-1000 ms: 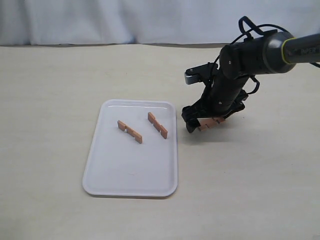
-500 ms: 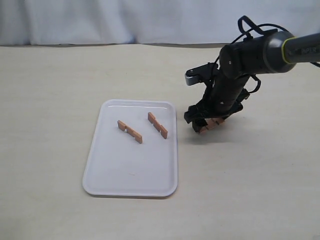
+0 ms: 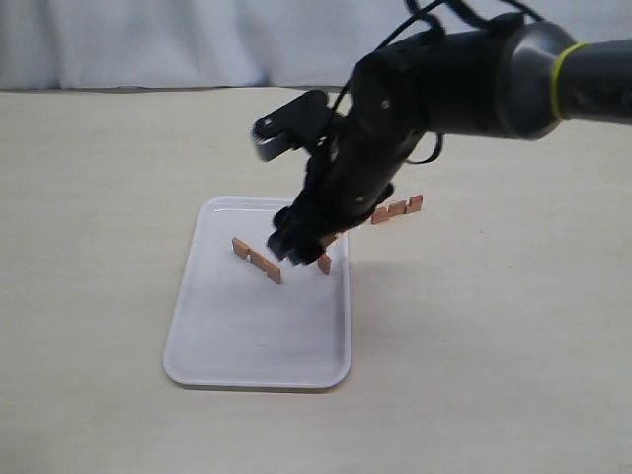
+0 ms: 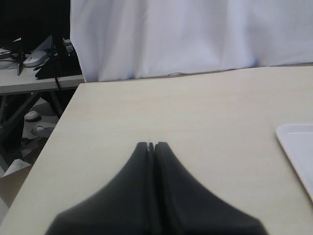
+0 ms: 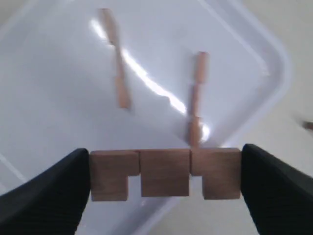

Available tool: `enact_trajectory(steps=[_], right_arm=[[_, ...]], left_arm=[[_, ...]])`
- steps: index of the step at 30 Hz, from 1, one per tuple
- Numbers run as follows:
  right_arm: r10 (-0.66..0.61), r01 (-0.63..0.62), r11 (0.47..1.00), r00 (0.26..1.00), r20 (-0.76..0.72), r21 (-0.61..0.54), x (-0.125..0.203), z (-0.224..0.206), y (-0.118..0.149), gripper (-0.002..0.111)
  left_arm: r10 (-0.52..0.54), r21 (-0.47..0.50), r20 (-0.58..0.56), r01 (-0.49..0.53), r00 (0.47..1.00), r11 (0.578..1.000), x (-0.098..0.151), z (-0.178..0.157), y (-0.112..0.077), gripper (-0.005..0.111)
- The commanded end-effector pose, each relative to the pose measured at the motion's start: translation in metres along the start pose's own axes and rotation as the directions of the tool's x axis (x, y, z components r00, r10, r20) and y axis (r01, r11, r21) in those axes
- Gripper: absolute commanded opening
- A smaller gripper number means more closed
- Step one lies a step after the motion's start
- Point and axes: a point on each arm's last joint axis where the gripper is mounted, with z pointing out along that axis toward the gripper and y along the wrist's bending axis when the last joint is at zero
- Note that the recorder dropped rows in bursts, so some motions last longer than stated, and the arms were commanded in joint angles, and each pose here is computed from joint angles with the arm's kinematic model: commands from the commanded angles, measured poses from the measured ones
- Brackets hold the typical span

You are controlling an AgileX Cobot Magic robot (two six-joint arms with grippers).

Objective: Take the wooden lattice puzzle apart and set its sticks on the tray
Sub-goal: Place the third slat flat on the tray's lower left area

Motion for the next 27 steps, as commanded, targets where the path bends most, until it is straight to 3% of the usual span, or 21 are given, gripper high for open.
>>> enact_trajectory(steps=[1,5,8,11,13,22,27], right_arm=[[-0.117,0.119,0.992,0.992,0.043,-0.046,-0.006,0.015,0.058,0.005],[-0.098,0.103,0.993,0.992,0.074,-0.056,-0.008,0.034,0.074,0.010],[-0.089,0.093,0.994,0.993,0.071,-0.056,-0.007,0.052,0.075,0.033],[-0.087,0.091,0.994,0.994,0.073,-0.056,-0.007,0.054,0.075,0.068],[-0.088,0.093,0.994,0.992,0.092,-0.055,-0.009,0.046,0.075,0.080],[-0.117,0.124,0.992,0.979,0.169,-0.029,-0.017,0.009,0.072,0.083],[-0.137,0.138,0.990,0.947,0.290,0.016,-0.024,-0.042,0.064,0.083]], left_arm=[[0.001,0.002,0.006,-0.001,1.000,1.000,0.000,0.000,0.000,0.000],[0.001,0.002,0.006,-0.001,1.000,1.000,0.000,0.000,0.000,0.000],[0.001,0.002,0.006,-0.001,1.000,1.000,0.000,0.000,0.000,0.000],[0.001,0.002,0.012,-0.001,1.000,1.000,-0.001,0.000,0.000,0.000],[0.001,0.002,0.010,-0.001,1.000,1.000,0.000,0.000,0.000,0.000],[0.001,0.002,0.010,-0.001,1.000,1.000,0.000,0.000,0.000,0.000],[0.001,0.002,0.010,-0.001,1.000,1.000,0.000,0.000,0.000,0.000]])
